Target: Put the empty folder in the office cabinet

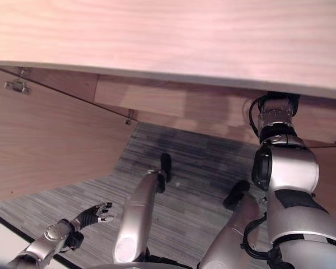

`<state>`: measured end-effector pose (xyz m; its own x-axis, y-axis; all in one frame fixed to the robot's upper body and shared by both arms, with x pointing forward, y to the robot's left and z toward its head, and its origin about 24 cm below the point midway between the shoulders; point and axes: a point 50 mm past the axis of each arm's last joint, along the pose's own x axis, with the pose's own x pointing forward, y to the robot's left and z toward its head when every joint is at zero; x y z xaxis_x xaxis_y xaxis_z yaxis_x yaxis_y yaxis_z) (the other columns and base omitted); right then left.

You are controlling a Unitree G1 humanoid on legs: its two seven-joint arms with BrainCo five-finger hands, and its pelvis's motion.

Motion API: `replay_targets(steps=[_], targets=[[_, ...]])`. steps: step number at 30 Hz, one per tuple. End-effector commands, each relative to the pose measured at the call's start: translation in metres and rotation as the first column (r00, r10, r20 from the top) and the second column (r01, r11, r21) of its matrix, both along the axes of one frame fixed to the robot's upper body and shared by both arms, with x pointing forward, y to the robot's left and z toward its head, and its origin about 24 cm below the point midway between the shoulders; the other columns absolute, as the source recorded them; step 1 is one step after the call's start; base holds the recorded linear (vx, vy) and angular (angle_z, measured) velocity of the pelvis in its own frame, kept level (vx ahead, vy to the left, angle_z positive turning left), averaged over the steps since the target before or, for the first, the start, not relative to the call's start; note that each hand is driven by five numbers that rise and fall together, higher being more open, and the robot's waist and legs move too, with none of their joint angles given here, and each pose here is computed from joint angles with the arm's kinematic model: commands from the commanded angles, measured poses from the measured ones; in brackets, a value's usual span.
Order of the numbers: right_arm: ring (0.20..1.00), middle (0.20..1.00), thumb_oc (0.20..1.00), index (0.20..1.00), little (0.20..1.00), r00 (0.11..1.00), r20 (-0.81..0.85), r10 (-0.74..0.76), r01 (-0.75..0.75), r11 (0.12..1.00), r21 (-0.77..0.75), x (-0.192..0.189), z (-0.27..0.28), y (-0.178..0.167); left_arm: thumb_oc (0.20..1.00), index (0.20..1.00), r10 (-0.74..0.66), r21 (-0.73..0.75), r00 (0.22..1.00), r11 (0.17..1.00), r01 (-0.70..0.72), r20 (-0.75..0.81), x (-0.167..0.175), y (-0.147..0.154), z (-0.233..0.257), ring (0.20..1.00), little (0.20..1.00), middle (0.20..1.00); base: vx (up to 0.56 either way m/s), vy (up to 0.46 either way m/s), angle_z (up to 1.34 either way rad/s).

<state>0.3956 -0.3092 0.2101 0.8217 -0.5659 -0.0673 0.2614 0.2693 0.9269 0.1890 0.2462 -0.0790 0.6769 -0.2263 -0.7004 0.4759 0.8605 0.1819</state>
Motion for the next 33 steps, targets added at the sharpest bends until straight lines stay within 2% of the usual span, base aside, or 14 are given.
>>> replay_targets(steps=[1, 12, 13, 14, 15, 26, 31, 33], targets=[[0.200, 0.200, 0.200, 0.200, 0.200, 1.000, -0.006, 0.003, -0.003, 1.000, -0.030, -0.002, -0.012, -0.001, 1.000, 1.000, 0.099, 0.026, 0.995, 0.995, -0.099, 0.026, 0.004, 0.021, 0.004, 1.000, 1.000, 1.000, -0.04, 0.061, -0.06], [0.200, 0.200, 0.200, 0.200, 0.200, 1.000, 0.010, 0.010, -0.010, 1.000, -0.002, 0.000, -0.007, 0.001, 1.000, 1.000, 0.100, 0.035, 0.993, 0.994, -0.102, 0.059, 0.014, 0.023, 0.010, 1.000, 1.000, 1.000, 0.00, 0.005, -0.04], [0.260, 0.260, 0.260, 0.260, 0.260, 1.000, 0.012, 0.009, -0.009, 1.000, -0.003, 0.000, -0.005, 0.000, 1.000, 1.000, 0.098, 0.033, 0.993, 0.994, -0.101, 0.065, 0.015, 0.023, 0.012, 1.000, 1.000, 1.000, 0.00, 0.000, 0.00], [0.865, 0.865, 0.865, 0.865, 0.865, 1.000, 0.011, 0.008, -0.008, 1.000, -0.004, -0.001, -0.004, -0.001, 1.000, 1.000, 0.091, 0.034, 0.993, 0.995, -0.093, 0.071, 0.017, 0.024, 0.013, 1.000, 1.000, 1.000, 0.02, -0.003, 0.03], [1.000, 1.000, 1.000, 1.000, 1.000, 1.000, 0.011, 0.008, -0.008, 1.000, -0.004, -0.001, -0.004, -0.001, 1.000, 1.000, 0.090, 0.034, 0.993, 0.995, -0.093, 0.071, 0.017, 0.024, 0.013, 1.000, 1.000, 1.000, 0.01, -0.002, 0.03], [1.000, 1.000, 1.000, 1.000, 1.000, 0.999, -0.053, 0.007, -0.008, 1.000, -0.016, 0.000, -0.001, 0.000, 1.000, 1.000, 0.076, 0.050, 0.994, 0.995, -0.080, 0.079, 0.020, 0.025, 0.017, 1.000, 1.000, 1.000, 0.00, 0.000, 0.00], [1.000, 1.000, 1.000, 1.000, 1.000, 0.982, -0.187, 0.015, -0.025, 0.999, -0.049, 0.002, -0.004, 0.006, 1.000, 1.000, 0.100, 0.078, 0.993, 0.991, -0.105, 0.068, 0.018, 0.031, 0.015, 1.000, 1.000, 1.000, 0.00, 0.000, 0.00], [1.000, 1.000, 1.000, 1.000, 1.000, 0.956, -0.293, 0.007, -0.034, 0.996, -0.087, 0.001, -0.007, 0.006, 1.000, 1.000, 0.096, 0.109, 0.993, 0.989, -0.103, 0.064, 0.017, 0.035, 0.015, 1.000, 1.000, 1.000, 0.00, 0.000, 0.00]])
